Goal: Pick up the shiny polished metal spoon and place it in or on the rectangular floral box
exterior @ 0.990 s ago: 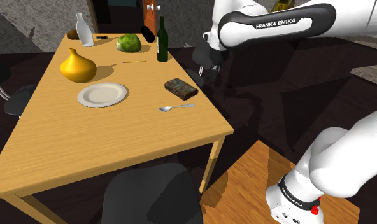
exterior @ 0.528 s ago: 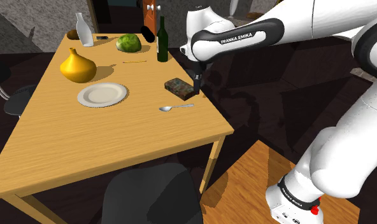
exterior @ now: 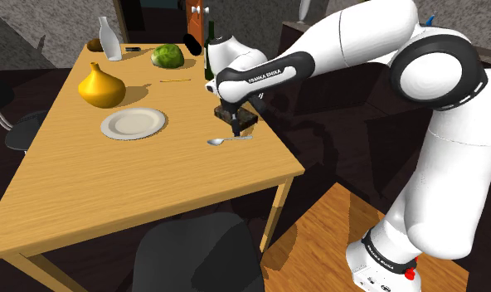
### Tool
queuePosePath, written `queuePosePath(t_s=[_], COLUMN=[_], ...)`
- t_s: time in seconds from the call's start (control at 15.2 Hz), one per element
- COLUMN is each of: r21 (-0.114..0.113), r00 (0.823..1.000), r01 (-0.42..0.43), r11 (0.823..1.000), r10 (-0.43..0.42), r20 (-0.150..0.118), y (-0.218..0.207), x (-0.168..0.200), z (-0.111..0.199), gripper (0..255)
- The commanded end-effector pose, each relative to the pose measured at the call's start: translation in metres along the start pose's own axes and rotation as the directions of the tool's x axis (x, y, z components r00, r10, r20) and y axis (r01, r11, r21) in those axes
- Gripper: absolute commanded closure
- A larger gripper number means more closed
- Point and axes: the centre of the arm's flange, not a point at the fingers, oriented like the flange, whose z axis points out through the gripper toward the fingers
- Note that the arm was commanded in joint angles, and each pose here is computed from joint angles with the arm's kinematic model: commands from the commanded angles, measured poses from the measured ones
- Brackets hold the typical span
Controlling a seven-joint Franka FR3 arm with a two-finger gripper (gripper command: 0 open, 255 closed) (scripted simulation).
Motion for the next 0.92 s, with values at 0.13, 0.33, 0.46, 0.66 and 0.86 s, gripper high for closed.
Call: queuePosePath(t_s=[0.13,0.33,0.46,0.66,0.86], r21=[-0.002,-0.002,-0.002,-0.002,-0.002], r00=[0.999,0.999,0.999,0.999,0.999], r01=[0.042,0.042,0.042,0.042,0.042], r11=[0.999,0.999,0.999,0.999,0.999], r10=[-0.042,-0.042,-0.042,-0.042,-0.042], r20=[0.009,0.009,0.009,0.009,0.009], y=[-0.001,-0.001,-0.001,-0.001,-0.001], x=[0.016,0.016,0.016,0.016,0.016], z=[0.018,0.034,0.048,0.048,0.048], gripper=[0,0,0,0,0])
